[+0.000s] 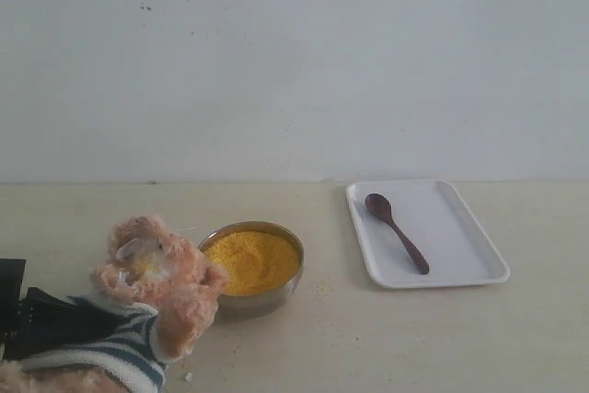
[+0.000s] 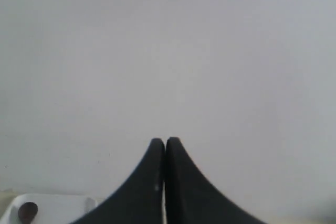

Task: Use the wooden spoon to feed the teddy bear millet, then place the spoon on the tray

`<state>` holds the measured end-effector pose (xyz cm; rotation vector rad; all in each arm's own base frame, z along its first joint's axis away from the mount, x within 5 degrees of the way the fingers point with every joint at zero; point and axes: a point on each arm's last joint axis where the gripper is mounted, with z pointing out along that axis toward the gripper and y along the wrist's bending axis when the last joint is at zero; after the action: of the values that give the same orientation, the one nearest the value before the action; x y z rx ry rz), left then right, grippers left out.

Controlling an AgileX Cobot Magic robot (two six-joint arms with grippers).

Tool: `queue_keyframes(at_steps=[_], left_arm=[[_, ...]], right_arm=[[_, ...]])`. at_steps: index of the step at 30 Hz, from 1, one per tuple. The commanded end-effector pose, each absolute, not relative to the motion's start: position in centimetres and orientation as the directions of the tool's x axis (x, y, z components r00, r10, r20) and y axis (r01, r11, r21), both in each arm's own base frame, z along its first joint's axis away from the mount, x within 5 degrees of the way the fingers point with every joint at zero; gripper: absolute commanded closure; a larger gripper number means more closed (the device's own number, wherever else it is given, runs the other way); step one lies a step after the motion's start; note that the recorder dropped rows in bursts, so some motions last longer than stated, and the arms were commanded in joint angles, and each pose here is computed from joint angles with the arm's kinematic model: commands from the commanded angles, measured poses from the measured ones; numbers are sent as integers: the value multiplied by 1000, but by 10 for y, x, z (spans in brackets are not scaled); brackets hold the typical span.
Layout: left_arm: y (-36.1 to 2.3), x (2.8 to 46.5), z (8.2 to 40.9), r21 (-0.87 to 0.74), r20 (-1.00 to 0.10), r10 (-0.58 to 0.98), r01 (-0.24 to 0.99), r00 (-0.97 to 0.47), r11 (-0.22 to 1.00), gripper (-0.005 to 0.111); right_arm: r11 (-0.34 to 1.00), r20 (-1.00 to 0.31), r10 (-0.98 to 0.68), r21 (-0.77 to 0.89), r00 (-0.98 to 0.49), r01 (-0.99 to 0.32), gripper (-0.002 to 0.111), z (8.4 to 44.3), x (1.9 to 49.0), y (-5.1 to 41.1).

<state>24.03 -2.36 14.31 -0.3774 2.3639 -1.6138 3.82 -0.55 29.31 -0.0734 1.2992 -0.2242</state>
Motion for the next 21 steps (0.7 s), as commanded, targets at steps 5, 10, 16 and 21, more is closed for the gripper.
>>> queue_keyframes(at_steps=[5, 10, 16, 21], left_arm=[[-25, 240, 147, -944, -52, -352, -69, -934, 322, 103], [-25, 240, 147, -945, -52, -355, -69, -934, 321, 103], [-25, 240, 147, -945, -52, -355, -69, -934, 321, 103], [-25, 240, 147, -945, -52, -355, -69, -934, 321, 103]], right_arm=[[923, -826, -344, -385, 447, -2, 108, 307, 36, 17], [955, -852, -243, -294, 464, -37, 108, 309, 35, 17], [910, -785, 415, 349, 460, -225, 108, 316, 33, 3], [908, -804, 419, 368, 421, -201, 108, 312, 35, 2]])
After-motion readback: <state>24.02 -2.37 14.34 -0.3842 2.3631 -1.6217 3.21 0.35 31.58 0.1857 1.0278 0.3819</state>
